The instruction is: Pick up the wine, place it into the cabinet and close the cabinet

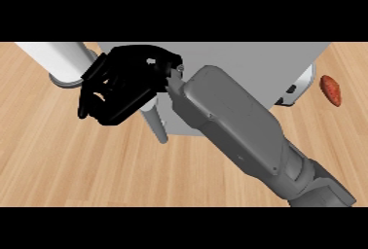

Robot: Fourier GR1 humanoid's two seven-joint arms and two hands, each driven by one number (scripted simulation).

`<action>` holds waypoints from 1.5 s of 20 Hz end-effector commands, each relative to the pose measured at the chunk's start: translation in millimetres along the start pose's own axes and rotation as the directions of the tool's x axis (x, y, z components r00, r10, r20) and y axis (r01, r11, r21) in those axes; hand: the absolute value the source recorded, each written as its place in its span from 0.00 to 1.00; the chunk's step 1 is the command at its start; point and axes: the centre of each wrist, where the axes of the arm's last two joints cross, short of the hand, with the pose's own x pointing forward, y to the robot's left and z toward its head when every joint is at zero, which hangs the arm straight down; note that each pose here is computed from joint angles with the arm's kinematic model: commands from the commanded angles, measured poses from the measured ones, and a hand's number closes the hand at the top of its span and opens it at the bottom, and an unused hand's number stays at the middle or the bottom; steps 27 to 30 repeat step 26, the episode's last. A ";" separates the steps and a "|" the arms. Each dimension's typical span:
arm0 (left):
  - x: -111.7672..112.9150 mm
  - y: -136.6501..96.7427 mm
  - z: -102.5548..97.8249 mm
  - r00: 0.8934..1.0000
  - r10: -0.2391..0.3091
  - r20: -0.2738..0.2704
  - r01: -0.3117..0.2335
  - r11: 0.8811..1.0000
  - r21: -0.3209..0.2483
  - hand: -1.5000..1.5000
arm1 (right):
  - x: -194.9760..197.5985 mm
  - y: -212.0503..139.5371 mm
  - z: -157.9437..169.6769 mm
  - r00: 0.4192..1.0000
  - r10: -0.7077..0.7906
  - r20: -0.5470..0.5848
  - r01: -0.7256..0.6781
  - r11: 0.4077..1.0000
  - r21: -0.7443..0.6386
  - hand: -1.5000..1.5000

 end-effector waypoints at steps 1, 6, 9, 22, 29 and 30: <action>7.9 1.5 -1.7 0.998 0.029 0.054 -0.027 0.999 -0.039 0.00 | -26.7 -19.6 0.1 0.995 -0.088 0.042 0.087 0.996 0.019 1.00; 11.9 15.1 -7.3 0.999 0.014 0.052 -0.013 1.000 -0.022 0.00 | -28.9 -42.1 6.8 0.989 -0.126 0.082 0.127 0.992 -0.007 1.00; 7.7 10.9 -3.7 0.998 0.037 0.051 -0.036 0.999 -0.022 0.00 | -30.1 -53.5 18.5 0.983 -0.158 0.090 0.161 0.987 -0.023 1.00; 7.9 1.3 -10.6 0.999 0.002 0.034 0.000 0.999 -0.037 0.00 | -24.6 -88.8 65.7 0.978 -0.052 0.203 0.123 0.927 -0.354 1.00; 12.7 -0.2 -18.2 0.999 -0.007 0.034 0.009 0.997 -0.072 0.00 | -24.1 -85.0 56.8 0.975 -0.036 0.220 0.118 0.921 -0.372 1.00; 12.7 -0.2 -18.2 0.999 -0.007 0.034 0.009 0.997 -0.072 0.00 | -24.1 -85.0 56.8 0.975 -0.036 0.220 0.118 0.921 -0.372 1.00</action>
